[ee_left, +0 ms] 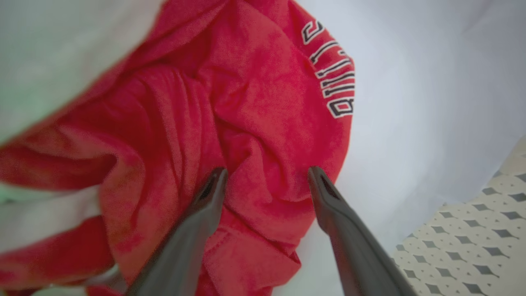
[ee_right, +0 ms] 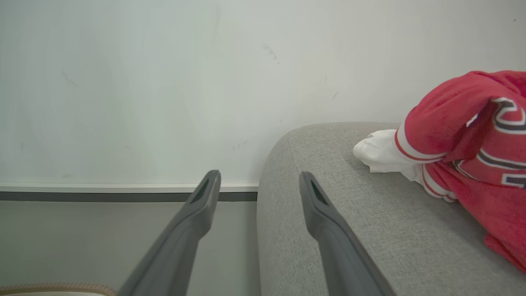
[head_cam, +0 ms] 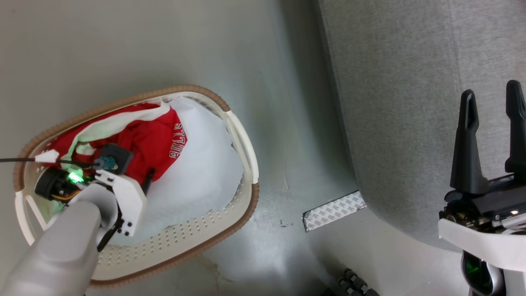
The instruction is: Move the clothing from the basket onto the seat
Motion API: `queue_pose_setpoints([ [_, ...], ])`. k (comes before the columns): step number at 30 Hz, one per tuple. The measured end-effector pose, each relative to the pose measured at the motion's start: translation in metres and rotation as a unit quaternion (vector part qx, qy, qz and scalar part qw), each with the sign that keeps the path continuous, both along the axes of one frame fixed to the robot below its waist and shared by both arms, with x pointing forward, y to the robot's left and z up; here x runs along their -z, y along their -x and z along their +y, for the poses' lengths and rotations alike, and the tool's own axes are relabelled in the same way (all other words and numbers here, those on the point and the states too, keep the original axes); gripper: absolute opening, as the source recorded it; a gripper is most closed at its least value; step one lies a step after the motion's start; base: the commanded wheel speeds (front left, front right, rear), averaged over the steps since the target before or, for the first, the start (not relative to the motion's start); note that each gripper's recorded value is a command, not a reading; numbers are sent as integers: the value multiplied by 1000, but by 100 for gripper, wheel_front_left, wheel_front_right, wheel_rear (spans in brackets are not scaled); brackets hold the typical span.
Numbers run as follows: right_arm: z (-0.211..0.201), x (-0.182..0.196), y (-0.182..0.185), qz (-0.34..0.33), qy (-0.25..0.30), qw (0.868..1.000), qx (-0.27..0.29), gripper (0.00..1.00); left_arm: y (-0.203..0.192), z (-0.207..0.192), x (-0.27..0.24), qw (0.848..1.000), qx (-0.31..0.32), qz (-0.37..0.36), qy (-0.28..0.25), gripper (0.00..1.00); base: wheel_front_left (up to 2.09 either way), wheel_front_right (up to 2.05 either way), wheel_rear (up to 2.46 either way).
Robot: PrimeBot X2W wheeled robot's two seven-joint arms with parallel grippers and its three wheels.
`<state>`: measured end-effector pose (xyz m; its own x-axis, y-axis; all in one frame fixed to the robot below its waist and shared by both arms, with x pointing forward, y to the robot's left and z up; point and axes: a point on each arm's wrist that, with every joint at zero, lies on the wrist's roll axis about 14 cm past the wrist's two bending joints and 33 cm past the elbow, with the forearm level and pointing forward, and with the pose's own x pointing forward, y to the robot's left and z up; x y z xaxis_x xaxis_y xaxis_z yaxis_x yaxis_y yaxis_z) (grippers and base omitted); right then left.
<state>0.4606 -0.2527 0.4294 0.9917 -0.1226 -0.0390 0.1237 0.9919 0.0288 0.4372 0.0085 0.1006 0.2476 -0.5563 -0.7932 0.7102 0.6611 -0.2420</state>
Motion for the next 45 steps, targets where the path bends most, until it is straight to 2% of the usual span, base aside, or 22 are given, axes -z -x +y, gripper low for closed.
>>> queue_pose_setpoints([
  [13, 10, 23, 6, 32, 3, 999, -11, 100, 6, -7, 10, 1000, 15, -3, -3, 100, 0, 0, 0],
  [14, 11, 25, 7, 35, 4, 999, -11, 100, 7, -8, 10, 1000, 17, -3, -2, 59, 0, 0, 0],
  [15, 11, 26, 7, 36, 4, 999, -12, 100, 9, -9, 10, 1000, 19, -2, -1, 48, 0, 0, 0],
  [16, 11, 26, 8, 37, 4, 999, -11, 100, 11, -8, 11, 1000, 21, 0, -2, 19, 0, 0, 0],
  [17, 11, 26, 8, 37, 4, 999, -11, 100, 13, -8, 12, 1000, 24, 2, -3, 0, 0, 0, 0],
  [24, 12, 25, 9, 37, 10, 999, -13, 100, 17, -18, 7, 1000, 15, 2, 20, 0, 1, 1, 1],
  [33, 15, 13, 4, 17, -4, 1000, -18, 100, -13, -57, -42, 989, -63, -21, 135, 0, 0, 0, 0],
  [41, 7, -21, 9, -21, -7, 1000, -5, 100, -21, -74, -126, 961, -138, -14, 239, 0, 0, 0, 0],
  [45, 6, -38, 18, -38, -14, 999, -1, 100, -31, -67, -176, 946, -162, -39, 279, 0, 0, 0, 0],
])
